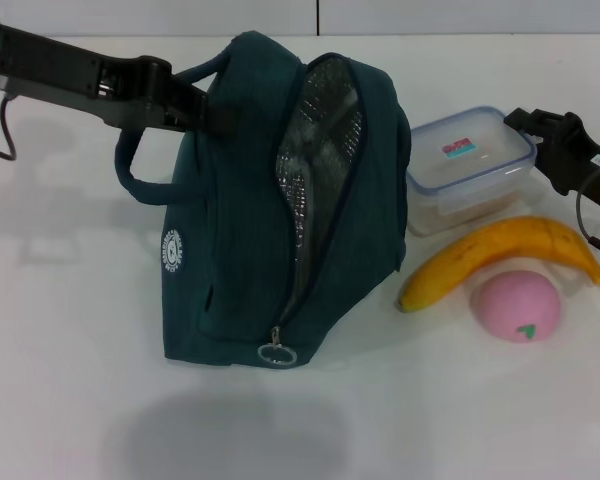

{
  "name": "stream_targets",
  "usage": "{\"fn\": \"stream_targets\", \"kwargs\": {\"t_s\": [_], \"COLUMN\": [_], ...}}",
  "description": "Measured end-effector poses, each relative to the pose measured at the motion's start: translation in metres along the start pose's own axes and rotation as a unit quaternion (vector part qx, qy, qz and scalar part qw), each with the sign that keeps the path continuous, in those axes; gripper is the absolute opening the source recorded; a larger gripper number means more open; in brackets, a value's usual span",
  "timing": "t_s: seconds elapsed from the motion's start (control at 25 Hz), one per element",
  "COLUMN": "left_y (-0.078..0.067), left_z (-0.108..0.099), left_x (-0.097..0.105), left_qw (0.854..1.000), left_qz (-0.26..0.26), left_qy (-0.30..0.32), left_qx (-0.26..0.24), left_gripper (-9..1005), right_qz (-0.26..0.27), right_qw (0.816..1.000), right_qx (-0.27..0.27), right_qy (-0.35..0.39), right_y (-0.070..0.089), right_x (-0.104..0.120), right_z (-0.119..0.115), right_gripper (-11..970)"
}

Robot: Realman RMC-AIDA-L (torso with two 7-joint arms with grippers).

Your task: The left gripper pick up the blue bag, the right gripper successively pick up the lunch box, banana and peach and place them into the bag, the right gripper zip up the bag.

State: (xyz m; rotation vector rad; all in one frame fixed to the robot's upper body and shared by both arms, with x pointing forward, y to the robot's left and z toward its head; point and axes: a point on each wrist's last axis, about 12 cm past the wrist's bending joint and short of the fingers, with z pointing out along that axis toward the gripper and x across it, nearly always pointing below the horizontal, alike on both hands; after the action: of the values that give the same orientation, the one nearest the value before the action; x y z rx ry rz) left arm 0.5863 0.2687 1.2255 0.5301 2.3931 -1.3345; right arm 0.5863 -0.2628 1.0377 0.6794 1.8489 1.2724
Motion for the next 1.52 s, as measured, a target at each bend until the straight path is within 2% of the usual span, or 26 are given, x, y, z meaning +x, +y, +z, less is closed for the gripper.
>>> {"fn": "stream_targets", "kwargs": {"t_s": [0.56, 1.16, 1.52], "left_y": [0.001, 0.002, 0.003], "left_z": [0.0, 0.0, -0.001], "left_x": [0.001, 0.002, 0.005], "left_qw": [1.0, 1.0, 1.0], "left_qz": [0.0, -0.003, -0.006], "left_qy": [0.0, 0.0, 0.0], "left_qx": [0.0, 0.0, -0.001], "left_gripper": [38, 38, 38], "right_qz": [-0.015, -0.028, -0.028], "right_qw": [1.0, 0.998, 0.997], "right_qx": [-0.01, -0.062, -0.069], "right_qy": [-0.004, -0.003, -0.002], "right_y": [-0.002, 0.005, 0.006], "right_x": [0.0, 0.002, 0.003], "right_z": [-0.007, -0.016, -0.017], "right_gripper": [219, 209, 197]}}
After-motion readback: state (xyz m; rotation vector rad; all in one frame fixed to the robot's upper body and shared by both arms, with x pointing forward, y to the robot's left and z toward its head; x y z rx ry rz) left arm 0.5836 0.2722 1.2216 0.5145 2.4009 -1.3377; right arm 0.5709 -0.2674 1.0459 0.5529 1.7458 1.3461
